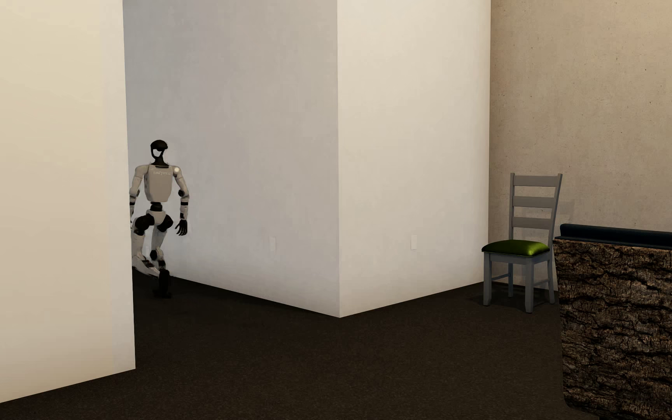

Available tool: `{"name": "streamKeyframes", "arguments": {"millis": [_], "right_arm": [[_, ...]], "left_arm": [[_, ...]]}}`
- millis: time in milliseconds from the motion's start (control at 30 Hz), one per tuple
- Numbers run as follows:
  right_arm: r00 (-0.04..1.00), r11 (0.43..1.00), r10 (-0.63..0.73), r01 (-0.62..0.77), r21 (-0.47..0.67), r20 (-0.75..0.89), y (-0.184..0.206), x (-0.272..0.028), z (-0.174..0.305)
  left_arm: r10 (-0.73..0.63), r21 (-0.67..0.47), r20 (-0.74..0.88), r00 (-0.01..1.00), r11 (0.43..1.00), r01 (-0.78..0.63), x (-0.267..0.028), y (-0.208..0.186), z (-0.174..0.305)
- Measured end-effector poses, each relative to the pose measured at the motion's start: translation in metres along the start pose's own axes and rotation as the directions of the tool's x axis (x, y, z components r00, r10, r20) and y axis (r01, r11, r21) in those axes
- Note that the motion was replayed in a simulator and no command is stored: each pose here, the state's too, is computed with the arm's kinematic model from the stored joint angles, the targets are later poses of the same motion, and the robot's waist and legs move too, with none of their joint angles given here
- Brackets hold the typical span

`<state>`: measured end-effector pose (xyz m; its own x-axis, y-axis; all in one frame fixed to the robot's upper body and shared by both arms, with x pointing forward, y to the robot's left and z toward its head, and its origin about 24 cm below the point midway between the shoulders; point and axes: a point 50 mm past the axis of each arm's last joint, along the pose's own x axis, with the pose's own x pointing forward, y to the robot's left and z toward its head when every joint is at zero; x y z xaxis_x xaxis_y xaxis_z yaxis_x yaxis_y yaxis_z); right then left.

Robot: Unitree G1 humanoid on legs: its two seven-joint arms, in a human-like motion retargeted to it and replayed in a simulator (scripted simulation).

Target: Avoid the corner

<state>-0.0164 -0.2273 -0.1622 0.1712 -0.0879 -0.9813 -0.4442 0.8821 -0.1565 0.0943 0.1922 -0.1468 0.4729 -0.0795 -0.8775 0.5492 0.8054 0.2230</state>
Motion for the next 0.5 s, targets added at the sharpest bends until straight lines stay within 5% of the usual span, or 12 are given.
{"name": "streamKeyframes", "arguments": {"millis": [33, 100, 267, 400, 500], "right_arm": [[0.996, 1.000, -0.022, 0.021, 0.012, 0.081, -0.008, 0.003, 0.025], [0.965, 0.995, -0.084, 0.070, 0.066, 0.249, -0.026, -0.001, 0.068], [0.794, 0.975, -0.219, 0.156, 0.159, 0.566, -0.067, -0.035, 0.151], [0.803, 0.983, -0.180, 0.126, 0.133, 0.568, -0.053, -0.035, 0.146], [0.919, 0.991, -0.099, 0.056, 0.121, 0.381, -0.024, -0.006, 0.109]], "left_arm": [[-0.050, 0.045, -0.027, 0.998, 0.998, 0.051, -0.005, -0.013, -0.011], [-0.066, -0.056, -0.197, 0.978, 0.997, 0.056, -0.016, -0.031, -0.055], [-0.192, 0.038, -0.324, 0.926, 0.976, 0.216, -0.043, -0.067, -0.097], [-0.254, 0.018, -0.345, 0.904, 0.961, 0.277, -0.058, -0.090, -0.109], [-0.189, 0.070, -0.309, 0.932, 0.973, 0.220, -0.038, -0.063, -0.091]]}}
